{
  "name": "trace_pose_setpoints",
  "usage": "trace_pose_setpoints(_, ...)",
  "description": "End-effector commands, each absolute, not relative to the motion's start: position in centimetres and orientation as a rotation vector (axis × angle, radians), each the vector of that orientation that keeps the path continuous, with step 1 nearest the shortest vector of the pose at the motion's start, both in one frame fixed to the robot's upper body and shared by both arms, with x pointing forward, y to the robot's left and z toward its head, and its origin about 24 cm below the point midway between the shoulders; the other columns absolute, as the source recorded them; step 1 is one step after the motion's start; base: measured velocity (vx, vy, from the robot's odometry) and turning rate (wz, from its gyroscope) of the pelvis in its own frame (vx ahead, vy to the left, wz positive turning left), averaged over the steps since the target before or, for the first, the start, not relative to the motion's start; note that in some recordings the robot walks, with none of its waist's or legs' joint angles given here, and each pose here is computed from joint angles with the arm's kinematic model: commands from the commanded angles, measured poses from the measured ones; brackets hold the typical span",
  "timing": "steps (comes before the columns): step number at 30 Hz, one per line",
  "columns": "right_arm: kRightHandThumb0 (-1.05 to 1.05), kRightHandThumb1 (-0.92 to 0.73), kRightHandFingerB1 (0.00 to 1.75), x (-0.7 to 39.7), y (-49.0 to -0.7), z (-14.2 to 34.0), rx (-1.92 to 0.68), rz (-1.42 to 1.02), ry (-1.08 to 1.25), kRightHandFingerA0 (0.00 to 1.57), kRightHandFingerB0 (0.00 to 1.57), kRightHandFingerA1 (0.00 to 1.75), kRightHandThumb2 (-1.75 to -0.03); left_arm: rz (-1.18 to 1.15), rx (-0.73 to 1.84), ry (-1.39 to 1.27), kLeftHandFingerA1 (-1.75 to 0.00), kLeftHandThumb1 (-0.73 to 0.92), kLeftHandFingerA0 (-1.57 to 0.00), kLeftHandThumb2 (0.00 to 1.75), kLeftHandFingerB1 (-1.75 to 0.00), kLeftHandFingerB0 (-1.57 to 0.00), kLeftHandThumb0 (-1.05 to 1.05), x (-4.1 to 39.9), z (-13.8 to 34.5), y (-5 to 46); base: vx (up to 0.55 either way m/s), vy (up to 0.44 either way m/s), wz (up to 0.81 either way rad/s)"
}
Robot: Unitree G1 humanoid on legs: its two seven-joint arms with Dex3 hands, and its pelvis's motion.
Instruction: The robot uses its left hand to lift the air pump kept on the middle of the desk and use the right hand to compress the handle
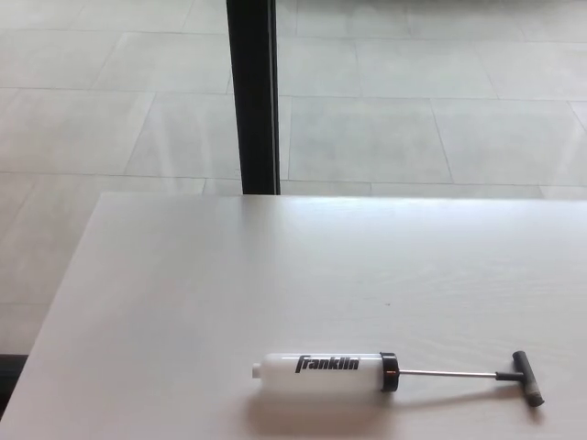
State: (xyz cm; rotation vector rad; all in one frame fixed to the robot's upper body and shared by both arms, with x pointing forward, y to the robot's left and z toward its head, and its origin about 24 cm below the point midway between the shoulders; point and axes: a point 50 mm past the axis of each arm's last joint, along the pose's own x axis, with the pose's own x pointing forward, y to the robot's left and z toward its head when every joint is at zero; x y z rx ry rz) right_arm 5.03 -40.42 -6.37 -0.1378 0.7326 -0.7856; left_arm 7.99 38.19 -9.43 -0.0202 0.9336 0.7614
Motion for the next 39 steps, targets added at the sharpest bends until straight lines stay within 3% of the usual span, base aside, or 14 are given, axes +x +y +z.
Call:
trace_pose_setpoints(1, -0.5, -0.58, 0.33, 4.8, -42.7, -3.7, -0.053, -0.917, 0.483, 0.78, 0.41, 0.76, -0.57, 0.934, -0.076, 0.79, -0.61, 0.42, -0.67, 0.54, -0.52, -0.69, -0.54, 7.7, -7.6, 40.6, 0.0, 0.0, 0.0)
trace_pose_setpoints(4, -0.52, -0.58, 0.34, 5.0, -42.8, -3.5, -0.058, -0.916, 0.464, 0.9, 0.42, 1.1, -0.58, 0.888, 0.005, 0.805, -0.71, 0.42, -0.52, 0.82, -0.57, -0.48, -0.65, 8.5, -7.1, 41.0, 0.0, 0.0, 0.0)
trace_pose_setpoints(6, -0.56, -0.47, 0.49, 5.2, -42.9, -3.4, -0.048, -0.917, 0.456, 0.91, 0.36, 1.0, -0.83, 0.823, 0.024, 0.802, -0.66, 0.48, -0.32, 0.68, -0.46, -0.33, -0.8, 9.2, -6.7, 41.3, 0.0, 0.0, 0.0)
trace_pose_setpoints(7, -0.5, -0.58, 0.34, 5.3, -42.9, -3.4, -0.052, -0.914, 0.455, 0.85, 0.41, 0.92, -0.58, 0.801, 0.047, 0.785, -0.55, 0.61, -0.17, 0.59, -0.37, -0.23, -0.76, 9.9, -6.2, 41.5, 0.0, 0.0, 0.0)
trace_pose_setpoints(8, -0.51, -0.59, 0.34, 5.3, -42.9, -3.4, -0.048, -0.908, 0.452, 0.83, 0.41, 0.96, -0.58, 0.66, 0.182, 0.69, -0.41, 0.53, -0.02, 0.92, -0.33, -0.05, -0.79, 12.9, -4.3, 41.7, 0.0, 0.0, 0.0)
trace_pose_setpoints(15, -0.52, -0.6, 0.34, 5.8, -42.7, -3.4, -0.042, -0.904, 0.438, 0.77, 0.43, 0.81, -0.59, 0.319, 0.711, 0.448, -0.19, 0.57, -0.01, 1.03, -0.14, -0.02, -0.95, 21.0, 0.6, 38.4, 0.0, 0.0, 0.0)
trace_pose_setpoints(19, -0.49, -0.6, 0.33, 5.8, -42.7, -3.6, -0.027, -0.919, 0.445, 0.75, 0.41, 0.77, -0.58, 0.136, 0.804, 0.127, -0.53, 0.59, 0.0, 1.03, -0.43, 0.0, -1.01, 25.9, 4.7, 32.2, 0.0, 0.0, 0.0)
trace_pose_setpoints(20, -0.48, -0.6, 0.34, 5.9, -42.7, -3.6, -0.011, -0.921, 0.431, 0.73, 0.41, 0.72, -0.58, 0.1, 0.816, 0.069, -0.71, 0.7, 0.0, 0.62, -0.54, 0.0, -1.05, 26.7, 5.5, 30.8, 0.0, 0.0, 0.0)
trace_pose_setpoints(23, -0.49, -0.58, 0.34, 6.1, -42.7, -3.5, -0.019, -0.921, 0.429, 0.78, 0.42, 0.73, -0.58, 0.009, 0.855, -0.051, -0.88, 0.69, 0.0, 0.68, -0.68, 0.0, -1.05, 28.4, 7.4, 27.2, 0.0, 0.0, 0.0)
trace_pose_setpoints(24, -0.54, -0.46, 0.48, 6.2, -42.7, -3.5, -0.02, -0.925, 0.426, 0.74, 0.34, 0.75, -0.82, -0.053, 0.902, -0.104, -0.73, 0.55, 0.0, 1.07, -0.49, 0.0, -1.05, 29.3, 8.2, 25.2, 0.0, 0.0, 0.0)
trace_pose_setpoints(26, -0.5, -0.59, 0.34, 6.3, -42.7, -3.4, -0.021, -0.928, 0.419, 0.76, 0.41, 0.65, -0.58, -0.133, 0.951, -0.155, -0.79, 0.54, -0.03, 1.04, -0.57, 0.0, -1.05, 30.2, 8.6, 22.8, 0.0, 0.0, 0.0)
trace_pose_setpoints(35, -0.48, -0.58, 0.34, 6.4, -42.8, -3.3, -0.021, -0.914, 0.423, 0.76, 0.41, 0.74, -0.57, -0.395, 1.021, -0.246, -0.82, 0.58, -0.03, 1.08, -0.69, -0.03, -1.02, 31.1, 6.9, 14.8, 0.0, 0.0, 0.0)
trace_pose_setpoints(38, -0.55, -0.46, 0.48, 6.4, -42.8, -3.2, -0.028, -0.906, 0.42, 1.0, 0.32, 1.09, -0.84, -0.472, 1.078, -0.263, -0.8, 0.59, 0.0, 1.09, -0.7, -0.01, -1.02, 31.1, 6.0, 12.6, 0.0, 0.0, 0.0)
trace_pose_setpoints(39, -0.5, -0.58, 0.34, 6.4, -42.9, -3.1, -0.027, -0.902, 0.42, 0.81, 0.41, 0.95, -0.58, -0.487, 1.086, -0.27, -0.81, 0.57, -0.02, 1.08, -0.71, -0.03, -1.01, 31.1, 5.8, 12.0, 0.0, 0.0, 0.0)
